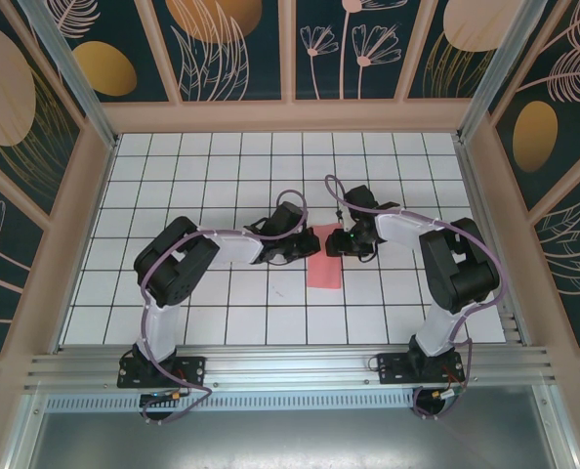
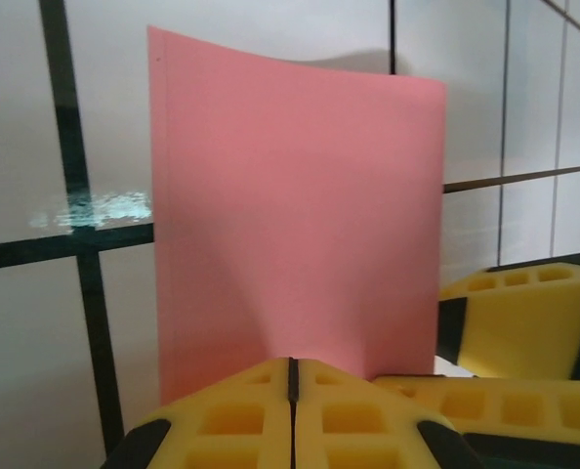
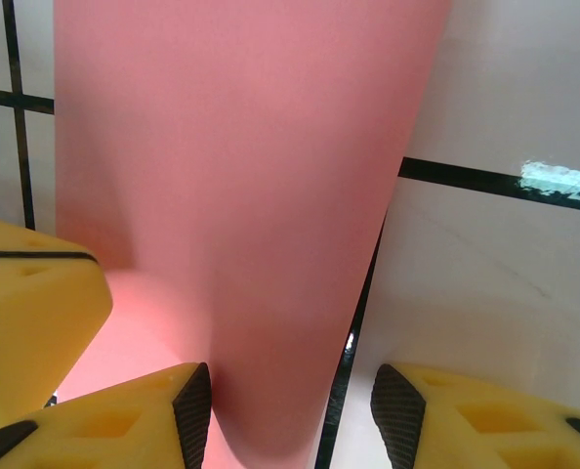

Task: Fold a paper plane with a square sheet of paper (pick it up from the middle)
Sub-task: Hold the square sheet of paper at the center of the table.

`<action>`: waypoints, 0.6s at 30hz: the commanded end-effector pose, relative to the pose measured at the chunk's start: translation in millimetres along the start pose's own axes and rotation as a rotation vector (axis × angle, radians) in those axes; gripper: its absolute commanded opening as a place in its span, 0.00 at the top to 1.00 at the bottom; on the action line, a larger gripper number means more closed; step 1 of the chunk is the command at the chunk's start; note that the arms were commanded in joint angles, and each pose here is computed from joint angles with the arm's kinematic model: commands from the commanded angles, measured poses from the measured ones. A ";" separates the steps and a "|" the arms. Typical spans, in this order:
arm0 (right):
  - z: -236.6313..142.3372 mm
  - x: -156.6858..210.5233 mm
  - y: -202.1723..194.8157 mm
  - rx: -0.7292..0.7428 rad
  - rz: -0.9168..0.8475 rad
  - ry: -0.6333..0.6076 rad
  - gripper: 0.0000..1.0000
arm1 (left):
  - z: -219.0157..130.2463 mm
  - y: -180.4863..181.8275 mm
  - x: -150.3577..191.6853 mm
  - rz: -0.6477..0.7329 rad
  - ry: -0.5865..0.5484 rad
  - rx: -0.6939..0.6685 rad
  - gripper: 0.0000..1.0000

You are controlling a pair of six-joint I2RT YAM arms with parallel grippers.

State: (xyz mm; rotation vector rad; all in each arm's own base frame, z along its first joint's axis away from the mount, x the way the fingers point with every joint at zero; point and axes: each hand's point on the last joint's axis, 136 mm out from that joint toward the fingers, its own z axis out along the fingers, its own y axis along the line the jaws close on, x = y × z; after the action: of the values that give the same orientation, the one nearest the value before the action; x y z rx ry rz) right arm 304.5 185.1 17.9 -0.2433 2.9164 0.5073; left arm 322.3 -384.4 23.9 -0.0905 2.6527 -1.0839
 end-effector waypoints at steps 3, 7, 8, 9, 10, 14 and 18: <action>19.3 14.2 -29.5 0.107 0.031 0.046 0.47 | 6.1 14.8 5.0 0.001 0.007 -0.085 0.92; 19.6 14.0 -29.9 0.107 0.036 0.045 0.47 | 10.2 22.3 10.7 0.008 0.022 -0.113 0.92; 18.8 13.3 -28.9 0.104 0.037 0.043 0.47 | 11.5 25.1 12.5 0.009 0.026 -0.123 0.92; 18.2 12.6 -28.5 0.103 0.039 0.041 0.47 | 11.7 27.1 13.6 0.008 0.026 -0.129 0.92; 16.7 11.2 -27.0 0.099 0.040 0.035 0.47 | 12.6 31.3 15.8 0.006 0.030 -0.140 0.92; 5.3 -1.5 -16.8 0.062 0.048 -0.008 0.44 | 13.1 45.3 21.5 -0.001 0.033 -0.177 0.92; -22.9 -21.8 -1.2 0.005 0.063 -0.099 0.39 | 11.3 53.9 24.9 -0.001 0.033 -0.201 0.93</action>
State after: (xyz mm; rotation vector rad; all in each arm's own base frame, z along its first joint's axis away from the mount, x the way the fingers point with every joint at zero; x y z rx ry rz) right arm 304.6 188.7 23.7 -0.1974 2.9117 0.5460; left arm 320.9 -381.6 15.0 -0.1017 2.6750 -0.9995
